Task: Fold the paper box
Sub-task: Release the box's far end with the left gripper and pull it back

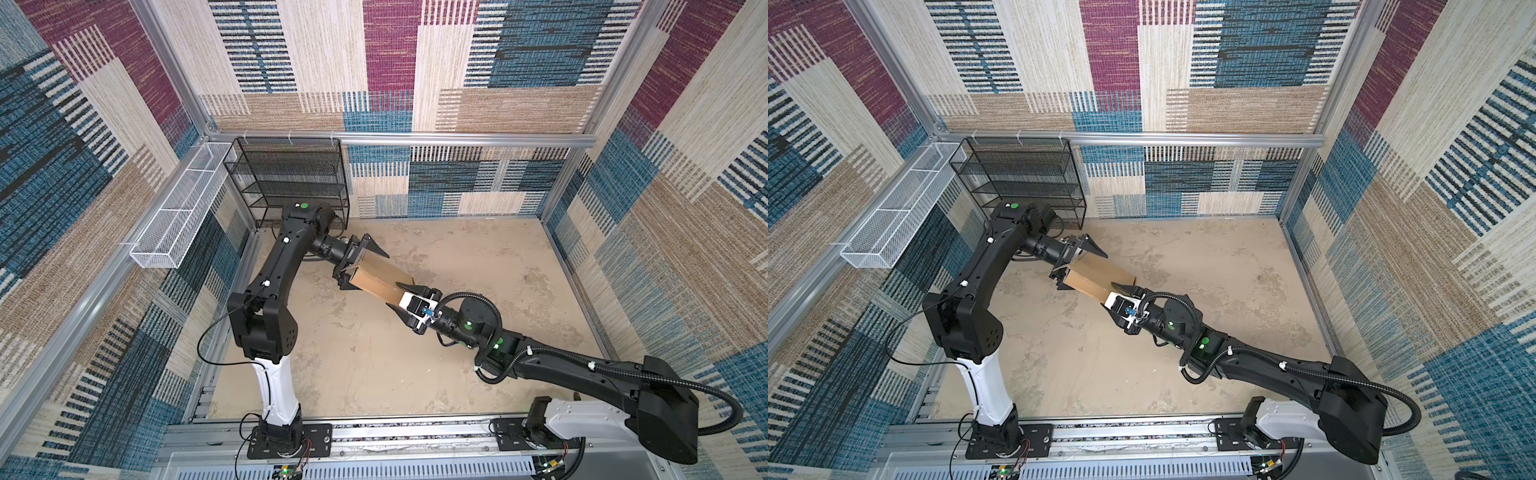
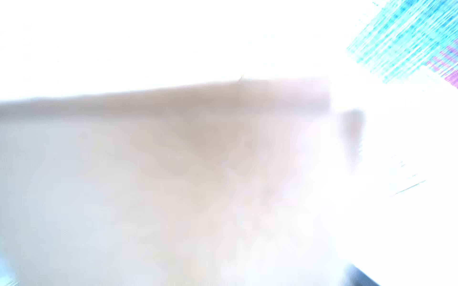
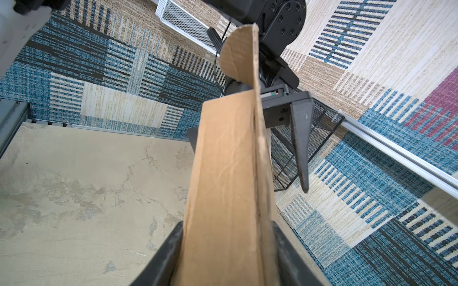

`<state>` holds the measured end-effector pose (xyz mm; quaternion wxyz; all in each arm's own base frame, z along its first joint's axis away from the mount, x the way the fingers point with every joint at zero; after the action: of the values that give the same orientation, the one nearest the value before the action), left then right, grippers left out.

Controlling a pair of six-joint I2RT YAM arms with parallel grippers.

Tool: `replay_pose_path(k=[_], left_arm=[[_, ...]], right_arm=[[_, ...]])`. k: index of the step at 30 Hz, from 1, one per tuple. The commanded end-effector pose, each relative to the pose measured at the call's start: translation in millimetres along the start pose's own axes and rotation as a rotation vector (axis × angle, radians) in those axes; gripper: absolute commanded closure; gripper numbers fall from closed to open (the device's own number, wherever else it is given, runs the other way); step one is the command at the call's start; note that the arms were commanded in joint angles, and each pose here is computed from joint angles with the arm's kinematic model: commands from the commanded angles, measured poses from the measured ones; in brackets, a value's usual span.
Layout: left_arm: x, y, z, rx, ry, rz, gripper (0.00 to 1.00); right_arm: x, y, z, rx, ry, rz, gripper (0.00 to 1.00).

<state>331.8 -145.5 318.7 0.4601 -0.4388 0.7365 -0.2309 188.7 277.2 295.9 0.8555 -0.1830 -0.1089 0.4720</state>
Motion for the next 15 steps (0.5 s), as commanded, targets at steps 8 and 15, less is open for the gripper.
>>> replay_pose_path(k=[8, 15], left_arm=[[-88.4, 50.5, 34.3, -0.143, -0.253, 0.164, 0.01], [-189.5, 78.6, 56.3, -0.172, -0.655, 0.350, 0.01]], right_arm=[[-7.5, 4.7, 0.4, 0.052, 0.021, 0.019, 0.70], [-9.8, 11.9, -7.8, 0.127, 0.081, 0.077, 0.70]])
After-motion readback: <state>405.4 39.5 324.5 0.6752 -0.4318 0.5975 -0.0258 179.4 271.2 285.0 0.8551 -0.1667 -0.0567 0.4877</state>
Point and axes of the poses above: each gripper's point midway between its finger pads, its own x axis out along the fingers, its own y axis along the line the jaws close on, z = x × y, the point moved 8 cm from there along -x, back along the fingers, and after that the axes turned 4 degrees about x, right-handed, at the moved point
